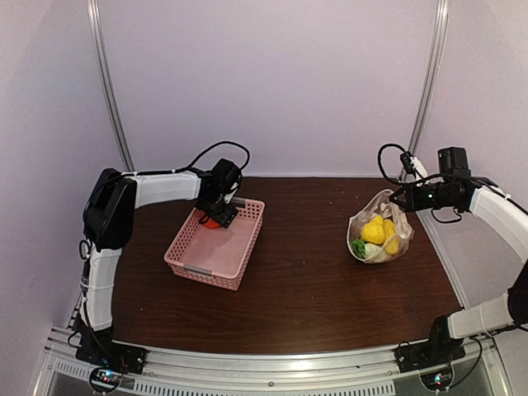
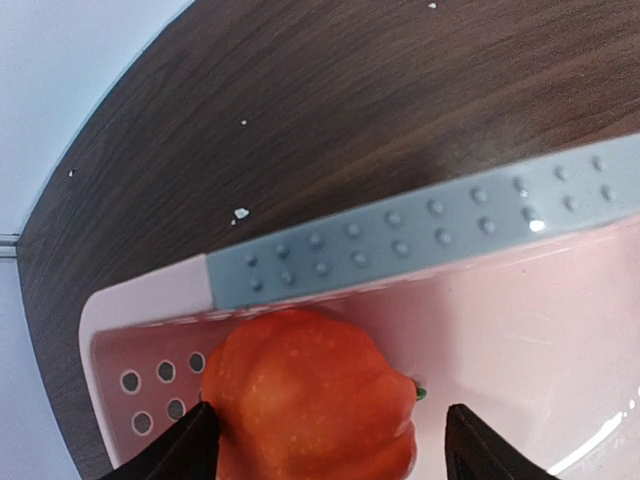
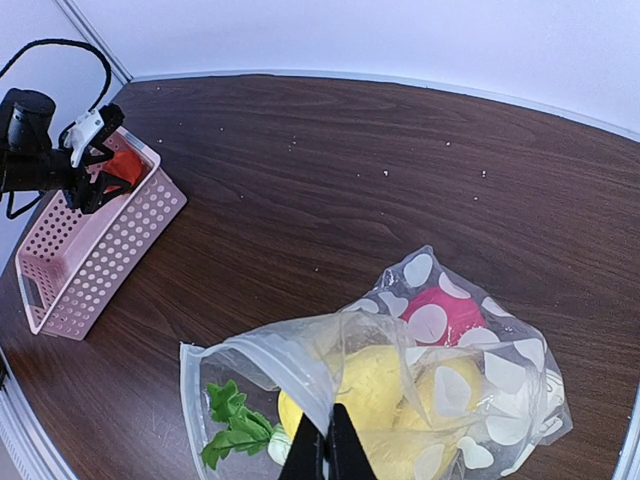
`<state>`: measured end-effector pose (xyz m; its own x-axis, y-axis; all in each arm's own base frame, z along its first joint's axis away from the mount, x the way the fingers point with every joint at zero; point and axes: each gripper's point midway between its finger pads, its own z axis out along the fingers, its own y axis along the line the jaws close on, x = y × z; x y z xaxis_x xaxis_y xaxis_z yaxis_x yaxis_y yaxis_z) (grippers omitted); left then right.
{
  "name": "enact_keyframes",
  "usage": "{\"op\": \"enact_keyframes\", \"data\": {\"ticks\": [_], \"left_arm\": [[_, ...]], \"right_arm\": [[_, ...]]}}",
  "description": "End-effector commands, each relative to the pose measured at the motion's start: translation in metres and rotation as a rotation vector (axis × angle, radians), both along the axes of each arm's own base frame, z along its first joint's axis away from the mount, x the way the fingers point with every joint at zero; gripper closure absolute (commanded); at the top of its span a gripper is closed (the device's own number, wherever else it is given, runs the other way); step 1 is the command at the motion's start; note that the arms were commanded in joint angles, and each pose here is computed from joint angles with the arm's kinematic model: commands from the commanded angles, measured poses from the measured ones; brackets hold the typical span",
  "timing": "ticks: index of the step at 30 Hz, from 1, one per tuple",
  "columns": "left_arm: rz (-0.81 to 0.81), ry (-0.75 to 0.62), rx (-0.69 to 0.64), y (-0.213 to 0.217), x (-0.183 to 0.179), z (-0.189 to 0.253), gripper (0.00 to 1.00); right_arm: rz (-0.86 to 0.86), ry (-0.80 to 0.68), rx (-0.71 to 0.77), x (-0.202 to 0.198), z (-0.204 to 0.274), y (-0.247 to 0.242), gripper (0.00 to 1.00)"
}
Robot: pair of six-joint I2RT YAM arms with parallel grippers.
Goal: Place the food in the zip-top bag and seal the zipper
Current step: Pick up the fake vegetable from the bin, then place the fake vegetable in the zipper food storage bag.
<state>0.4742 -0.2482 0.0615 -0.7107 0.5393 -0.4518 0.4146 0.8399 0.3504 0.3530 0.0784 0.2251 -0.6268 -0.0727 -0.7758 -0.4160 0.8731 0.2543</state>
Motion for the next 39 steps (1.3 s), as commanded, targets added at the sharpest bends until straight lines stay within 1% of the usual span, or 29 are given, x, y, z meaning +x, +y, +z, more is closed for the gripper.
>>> {"op": "enact_keyframes", "data": {"ticks": [1, 4, 7, 11, 14, 18, 20, 25, 28, 30, 33, 35, 37, 39], "left_arm": [[-0.003, -0.005, 0.066, 0.006, 0.007, -0.001, 0.22], [0.004, -0.001, 0.093, 0.01, 0.006, -0.008, 0.23], [0.011, 0.0, 0.111, 0.013, 0.006, -0.012, 0.26], [0.012, -0.002, 0.122, 0.014, 0.006, -0.013, 0.33], [0.003, -0.004, 0.114, 0.007, 0.003, -0.003, 0.4], [-0.016, -0.046, 0.053, -0.009, -0.005, 0.031, 0.46], [-0.026, -0.06, 0.014, -0.017, -0.013, 0.051, 0.46], [-0.069, -0.13, -0.105, -0.041, -0.035, 0.116, 0.48], [-0.12, -0.153, -0.231, -0.065, -0.049, 0.153, 0.49], [-0.218, -0.172, -0.376, -0.099, -0.065, 0.181, 0.49], [-0.437, -0.194, -0.646, -0.164, -0.106, 0.224, 0.5], [-0.572, -0.172, -0.84, -0.2, -0.136, 0.249, 0.52], [-0.681, -0.132, -1.014, -0.233, -0.164, 0.266, 0.52], [-0.757, -0.101, -1.135, -0.259, -0.182, 0.275, 0.53]], "right_arm": [[0.0, -0.016, 0.016, -0.001, 0.003, 0.002, 1.0], [0.0, -0.018, 0.018, -0.001, 0.004, 0.002, 1.0], [0.001, -0.016, 0.019, -0.001, 0.004, 0.002, 1.0], [-0.001, -0.021, 0.018, -0.001, 0.005, 0.002, 1.0], [-0.002, -0.023, 0.015, -0.002, 0.006, 0.001, 1.0], [-0.005, -0.026, 0.009, -0.003, 0.006, 0.0, 1.0], [-0.006, -0.025, 0.008, -0.003, 0.006, 0.0, 1.0], [-0.002, -0.026, 0.007, -0.004, 0.009, 0.0, 1.0], [0.003, -0.022, 0.007, -0.004, 0.013, 0.001, 1.0], [0.004, -0.021, 0.008, -0.003, 0.015, 0.001, 1.0], [0.004, -0.017, 0.012, -0.002, 0.018, 0.001, 1.0], [0.006, -0.013, 0.015, -0.002, 0.02, 0.002, 1.0], [0.009, -0.005, 0.021, -0.002, 0.022, 0.003, 1.0], [0.016, 0.001, 0.03, -0.002, 0.026, 0.005, 1.0]]}}
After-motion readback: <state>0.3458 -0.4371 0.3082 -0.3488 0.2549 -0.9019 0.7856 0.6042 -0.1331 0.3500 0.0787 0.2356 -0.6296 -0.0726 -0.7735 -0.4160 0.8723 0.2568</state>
